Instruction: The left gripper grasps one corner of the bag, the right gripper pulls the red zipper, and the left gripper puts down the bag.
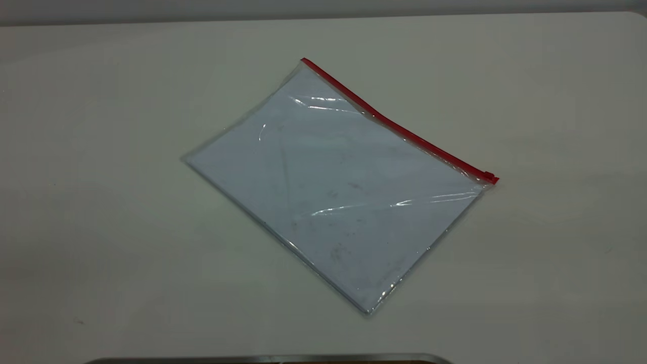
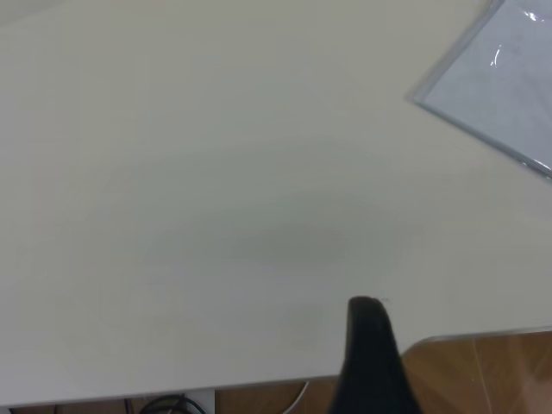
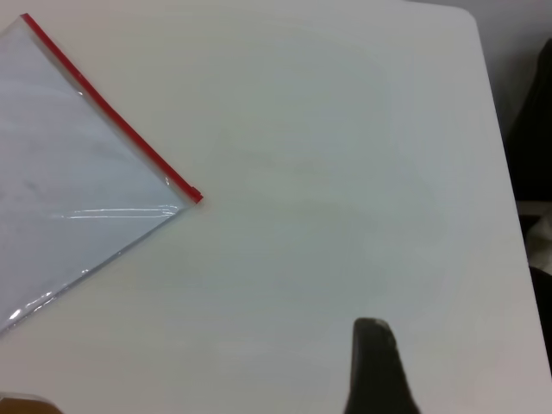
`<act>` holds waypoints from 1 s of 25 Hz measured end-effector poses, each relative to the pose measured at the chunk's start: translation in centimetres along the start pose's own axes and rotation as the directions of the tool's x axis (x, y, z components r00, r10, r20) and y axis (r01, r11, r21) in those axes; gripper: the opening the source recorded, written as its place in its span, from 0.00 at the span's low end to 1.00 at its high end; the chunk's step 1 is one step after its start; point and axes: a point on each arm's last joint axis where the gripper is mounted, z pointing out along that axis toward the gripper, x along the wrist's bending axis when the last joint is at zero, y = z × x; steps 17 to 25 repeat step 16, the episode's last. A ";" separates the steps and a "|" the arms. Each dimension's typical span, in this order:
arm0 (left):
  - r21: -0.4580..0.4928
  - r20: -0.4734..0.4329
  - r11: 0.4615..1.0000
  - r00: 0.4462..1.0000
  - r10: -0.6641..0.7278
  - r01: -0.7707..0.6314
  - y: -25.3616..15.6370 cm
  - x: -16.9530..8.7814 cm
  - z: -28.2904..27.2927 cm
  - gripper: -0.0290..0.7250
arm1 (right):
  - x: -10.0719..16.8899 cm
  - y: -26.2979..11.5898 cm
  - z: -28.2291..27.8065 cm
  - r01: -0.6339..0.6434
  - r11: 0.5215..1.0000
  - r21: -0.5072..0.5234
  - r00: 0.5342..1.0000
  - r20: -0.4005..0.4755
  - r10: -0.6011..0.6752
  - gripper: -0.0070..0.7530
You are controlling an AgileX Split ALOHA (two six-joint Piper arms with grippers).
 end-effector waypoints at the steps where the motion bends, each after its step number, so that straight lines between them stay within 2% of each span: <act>1: 0.000 0.000 1.000 1.000 0.000 0.000 0.0 0.0 0.0 0.82 | 0.0 0.0 0.0 -0.001 1.000 0.000 1.000 0.000 0.001 0.69; 25: 0.000 0.000 1.000 1.000 0.000 0.000 0.0 0.0 0.0 0.82 | 0.0 0.0 0.0 -0.005 1.000 -0.001 1.000 0.000 0.005 0.69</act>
